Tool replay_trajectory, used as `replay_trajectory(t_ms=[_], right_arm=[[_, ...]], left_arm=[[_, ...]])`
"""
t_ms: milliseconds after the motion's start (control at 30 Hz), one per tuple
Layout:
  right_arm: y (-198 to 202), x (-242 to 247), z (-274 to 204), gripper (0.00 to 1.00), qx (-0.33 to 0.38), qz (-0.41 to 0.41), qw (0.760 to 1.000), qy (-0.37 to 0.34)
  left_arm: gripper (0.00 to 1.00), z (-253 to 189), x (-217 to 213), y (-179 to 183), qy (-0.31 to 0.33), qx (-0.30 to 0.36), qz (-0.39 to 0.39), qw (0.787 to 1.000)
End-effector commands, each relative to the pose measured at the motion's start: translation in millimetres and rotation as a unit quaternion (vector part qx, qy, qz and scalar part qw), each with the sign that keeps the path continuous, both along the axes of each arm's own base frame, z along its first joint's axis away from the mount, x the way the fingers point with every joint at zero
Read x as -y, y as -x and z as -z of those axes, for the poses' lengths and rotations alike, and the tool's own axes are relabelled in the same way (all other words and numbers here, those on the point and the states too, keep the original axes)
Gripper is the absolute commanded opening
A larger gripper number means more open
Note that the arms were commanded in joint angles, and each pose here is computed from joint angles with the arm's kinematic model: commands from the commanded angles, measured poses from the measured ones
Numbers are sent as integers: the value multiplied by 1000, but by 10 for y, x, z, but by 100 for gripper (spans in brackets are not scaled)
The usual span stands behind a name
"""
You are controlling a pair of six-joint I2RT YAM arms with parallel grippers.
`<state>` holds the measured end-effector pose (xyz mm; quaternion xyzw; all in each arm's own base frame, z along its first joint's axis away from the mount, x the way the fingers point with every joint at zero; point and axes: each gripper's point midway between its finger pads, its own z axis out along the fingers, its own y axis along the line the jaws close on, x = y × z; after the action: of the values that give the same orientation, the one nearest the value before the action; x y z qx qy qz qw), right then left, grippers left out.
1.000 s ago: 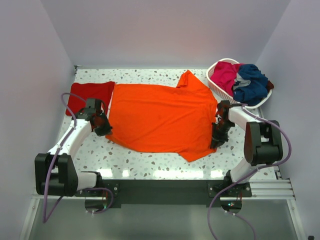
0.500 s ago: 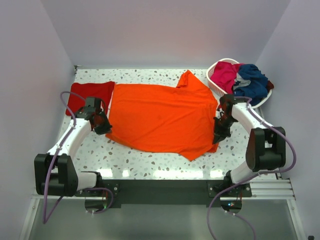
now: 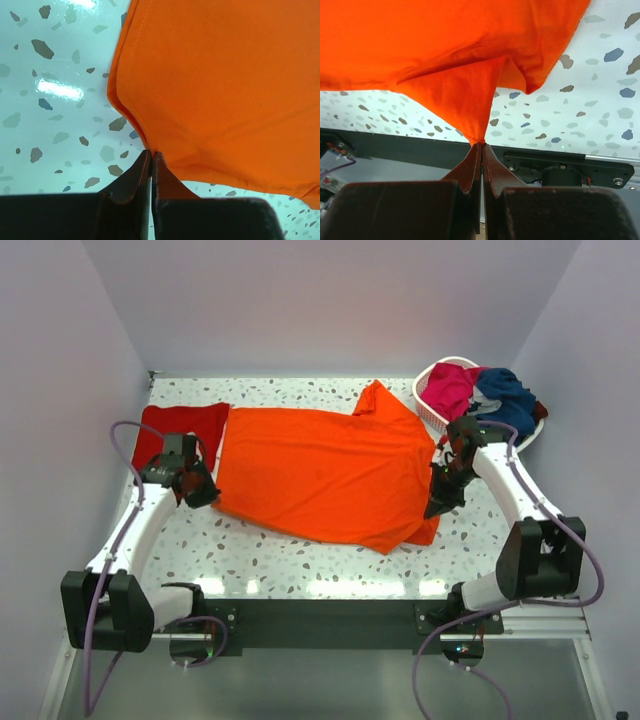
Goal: Fold and stack the t-shirts
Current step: Fold the tshirt
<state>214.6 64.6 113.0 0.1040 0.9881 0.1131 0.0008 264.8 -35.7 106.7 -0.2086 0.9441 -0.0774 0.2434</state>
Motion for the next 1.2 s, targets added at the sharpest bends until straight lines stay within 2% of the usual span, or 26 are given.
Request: replay_trajectory(t_ms=[0,133,500,667,767,933,1067,1167], right_arm=[[44,-93,-309,0,29,16,999,-22],[189,-92,-457,0,49,22,998,-16],[888,-27,-702,0,30,10,999,0],[987,-86,-718,0,26,8,1000,-12],[917,-91,-715,0,30,8,999,-12],[461,-219,-653,0,45,14,998,-32],[-17,-273,-568,0,70,23,997,-34],[-279,-265,-424,0,63,31,997,-27]], left_arm=[[0,-169,-22,27,-6,16,13,1000],[0,-212,14,92,4,28,18,999],[0,-457,10,473,19,57,-9,998],[0,-555,-9,655,18,54,-16,998],[0,-625,-48,678,12,62,-29,998],[0,-517,32,488,32,39,-29,998],[0,-533,35,63,26,53,-23,998],[0,-562,55,-213,25,59,-12,998]])
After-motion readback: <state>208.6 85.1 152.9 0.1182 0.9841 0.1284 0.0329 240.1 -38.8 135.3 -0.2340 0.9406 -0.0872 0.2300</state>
